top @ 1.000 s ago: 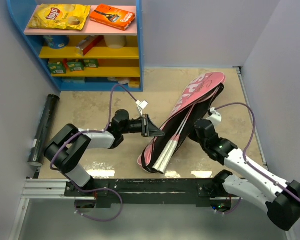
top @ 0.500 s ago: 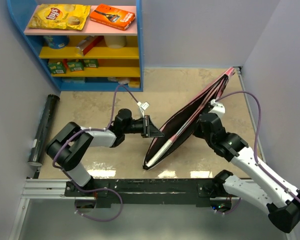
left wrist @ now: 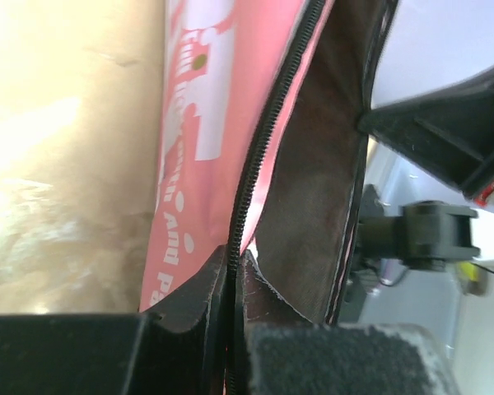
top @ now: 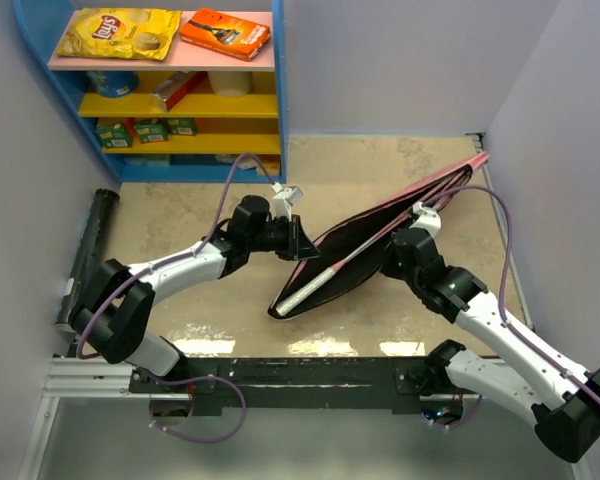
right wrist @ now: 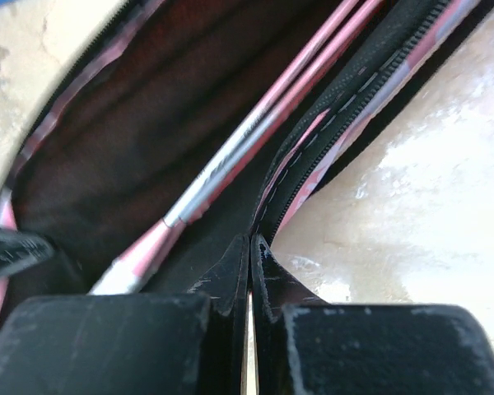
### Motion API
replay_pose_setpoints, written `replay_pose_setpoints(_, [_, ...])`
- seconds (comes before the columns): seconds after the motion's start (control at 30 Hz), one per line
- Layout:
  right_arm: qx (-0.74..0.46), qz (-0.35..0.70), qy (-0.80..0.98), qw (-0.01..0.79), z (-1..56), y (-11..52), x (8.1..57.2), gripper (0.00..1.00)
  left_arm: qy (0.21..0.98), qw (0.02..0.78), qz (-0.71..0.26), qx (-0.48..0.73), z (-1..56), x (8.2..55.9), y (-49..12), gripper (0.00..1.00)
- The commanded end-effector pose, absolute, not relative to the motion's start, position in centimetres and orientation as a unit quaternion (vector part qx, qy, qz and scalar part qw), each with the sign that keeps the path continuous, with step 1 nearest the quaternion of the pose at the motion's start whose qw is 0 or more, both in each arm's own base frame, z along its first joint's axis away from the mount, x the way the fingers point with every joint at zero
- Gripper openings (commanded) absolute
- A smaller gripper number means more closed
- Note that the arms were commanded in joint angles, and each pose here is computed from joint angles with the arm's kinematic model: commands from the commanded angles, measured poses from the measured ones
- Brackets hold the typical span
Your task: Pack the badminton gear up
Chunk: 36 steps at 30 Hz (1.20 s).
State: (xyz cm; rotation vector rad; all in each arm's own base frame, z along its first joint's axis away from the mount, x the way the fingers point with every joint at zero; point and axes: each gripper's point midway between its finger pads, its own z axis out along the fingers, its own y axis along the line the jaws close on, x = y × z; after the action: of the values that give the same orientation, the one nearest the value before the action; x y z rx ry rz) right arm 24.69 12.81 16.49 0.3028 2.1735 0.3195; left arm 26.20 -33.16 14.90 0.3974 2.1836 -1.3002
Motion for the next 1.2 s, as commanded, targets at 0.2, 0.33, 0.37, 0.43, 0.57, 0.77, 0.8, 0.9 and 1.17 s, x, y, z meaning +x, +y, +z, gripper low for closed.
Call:
replay_pose_setpoints(0.2, [0.138, 0.236, 0.873, 0.404, 12.3, 17.7, 25.2, 0.00, 0.830, 0.391, -0.365, 0.161, 17.6, 31.9, -29.3, 0.00])
replay_pose_setpoints(0.33, [0.131, 0.253, 0.881, 0.378, 10.2, 20.3, 25.7, 0.00, 0.845, 0.394, -0.327, 0.152, 16.5, 33.0, -27.2, 0.00])
replay_pose_setpoints(0.37, [0.130, 0.262, 0.877, 0.382, 10.2, 21.1, 26.2, 0.00, 0.847, 0.397, -0.319, 0.150, 16.4, 33.2, -26.8, 0.00])
replay_pose_setpoints(0.43, [0.122, 0.258, 0.886, 0.366, 9.0, 22.3, 26.2, 0.00, 0.854, 0.405, -0.293, 0.145, 16.0, 33.7, -25.8, 0.00])
replay_pose_setpoints(0.57, [0.103, 0.284, 0.880, 0.366, 9.6, 25.7, 27.0, 0.00, 0.867, 0.406, -0.253, 0.138, 14.9, 34.0, -24.4, 0.00])
replay_pose_setpoints(0.77, [0.077, 0.299, 0.883, 0.355, 10.2, 29.2, 27.3, 0.02, 0.875, 0.400, -0.244, 0.126, 13.5, 33.0, -23.4, 0.00])
replay_pose_setpoints(0.8, [0.075, 0.299, 0.885, 0.350, 10.0, 29.3, 27.1, 0.09, 0.875, 0.397, -0.245, 0.126, 13.0, 32.6, -23.3, 0.00])
replay_pose_setpoints(0.9, [0.068, 0.298, 0.885, 0.351, 10.7, 29.0, 26.8, 0.28, 0.859, 0.409, -0.276, 0.136, 14.3, 31.3, -23.6, 0.00])
replay_pose_setpoints(1.17, [0.018, 0.267, 0.893, 0.363, 14.2, 26.1, 24.7, 0.44, 0.823, 0.432, -0.340, 0.145, 17.9, 28.0, -23.7, 1.00])
